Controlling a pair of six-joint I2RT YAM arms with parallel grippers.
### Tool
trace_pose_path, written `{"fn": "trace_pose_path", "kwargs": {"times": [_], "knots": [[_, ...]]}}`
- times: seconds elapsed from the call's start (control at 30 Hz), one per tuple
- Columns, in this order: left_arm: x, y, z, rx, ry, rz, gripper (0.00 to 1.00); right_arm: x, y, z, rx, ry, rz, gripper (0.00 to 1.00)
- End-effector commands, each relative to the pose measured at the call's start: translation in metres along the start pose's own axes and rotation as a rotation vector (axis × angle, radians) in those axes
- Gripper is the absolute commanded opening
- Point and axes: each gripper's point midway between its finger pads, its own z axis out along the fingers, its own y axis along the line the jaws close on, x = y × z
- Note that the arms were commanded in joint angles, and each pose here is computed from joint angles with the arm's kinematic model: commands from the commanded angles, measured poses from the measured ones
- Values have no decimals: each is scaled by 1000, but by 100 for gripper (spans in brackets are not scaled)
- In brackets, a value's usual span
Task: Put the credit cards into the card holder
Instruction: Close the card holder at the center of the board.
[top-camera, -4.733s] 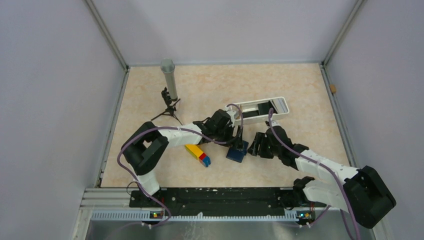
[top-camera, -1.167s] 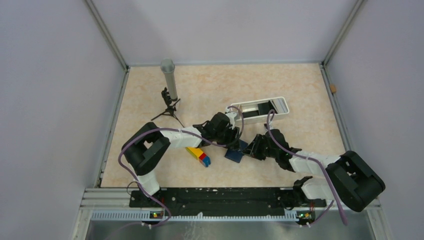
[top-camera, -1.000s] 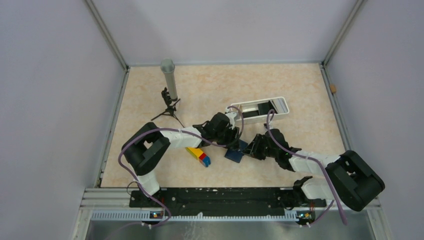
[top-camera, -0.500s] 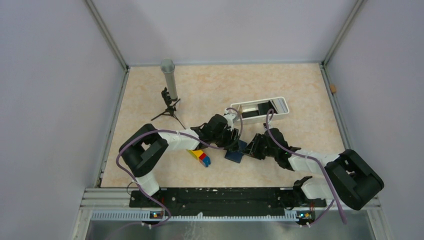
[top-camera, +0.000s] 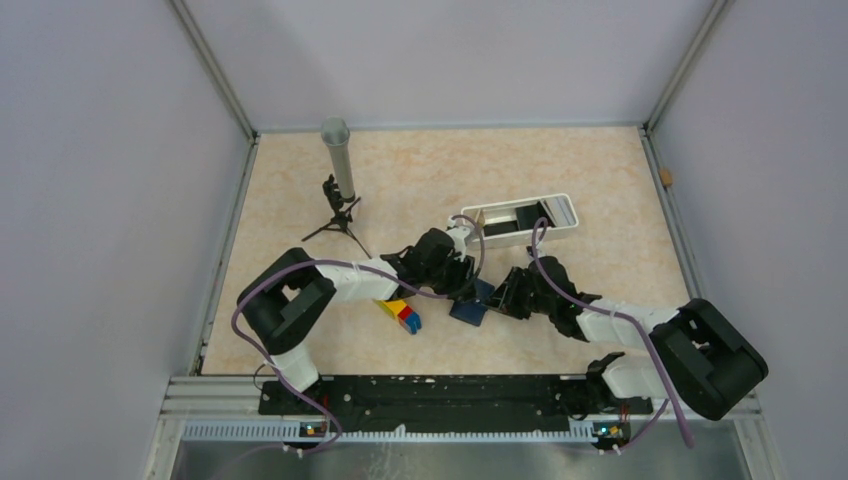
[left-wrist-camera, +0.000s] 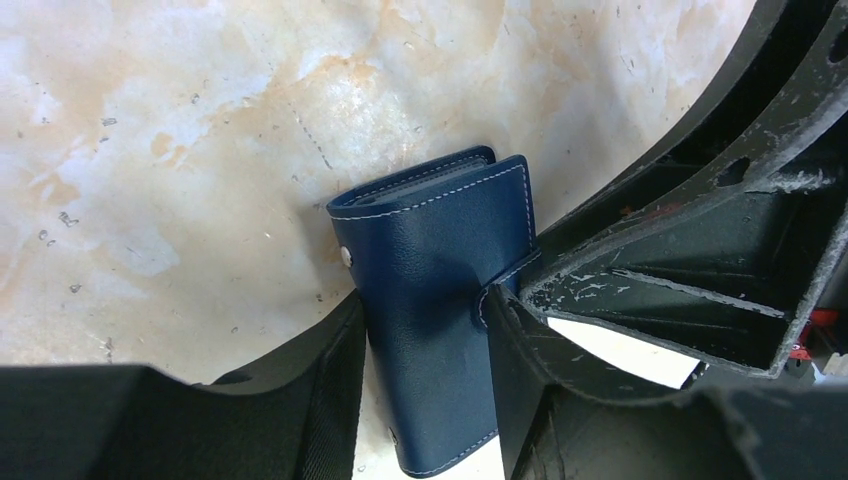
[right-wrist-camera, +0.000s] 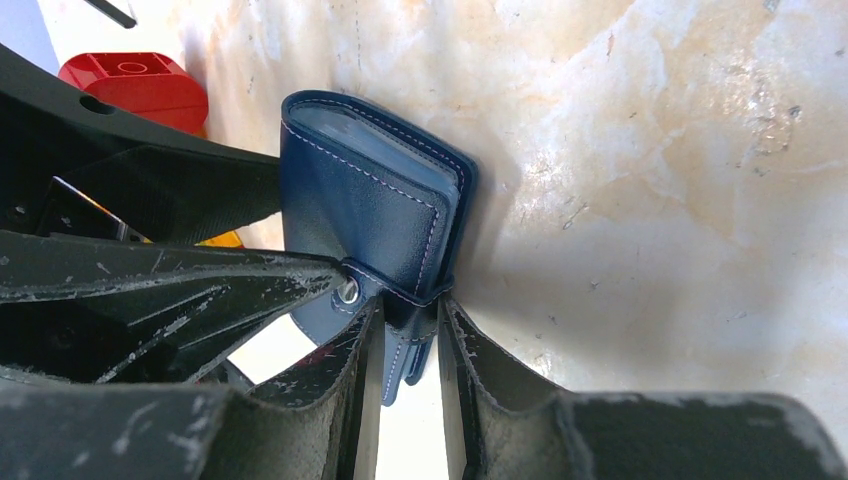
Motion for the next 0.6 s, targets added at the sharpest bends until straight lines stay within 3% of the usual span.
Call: {"fn": "trace_pose_path", "kwargs": {"times": [0.0,0.57], "knots": [[47,-28,-8,114,155,4,46,-13,1,6,37,-52,-13,24],[47,-27,-11,88,134,-15,62,-2,-3,9,94,-32,-71,24]]}}
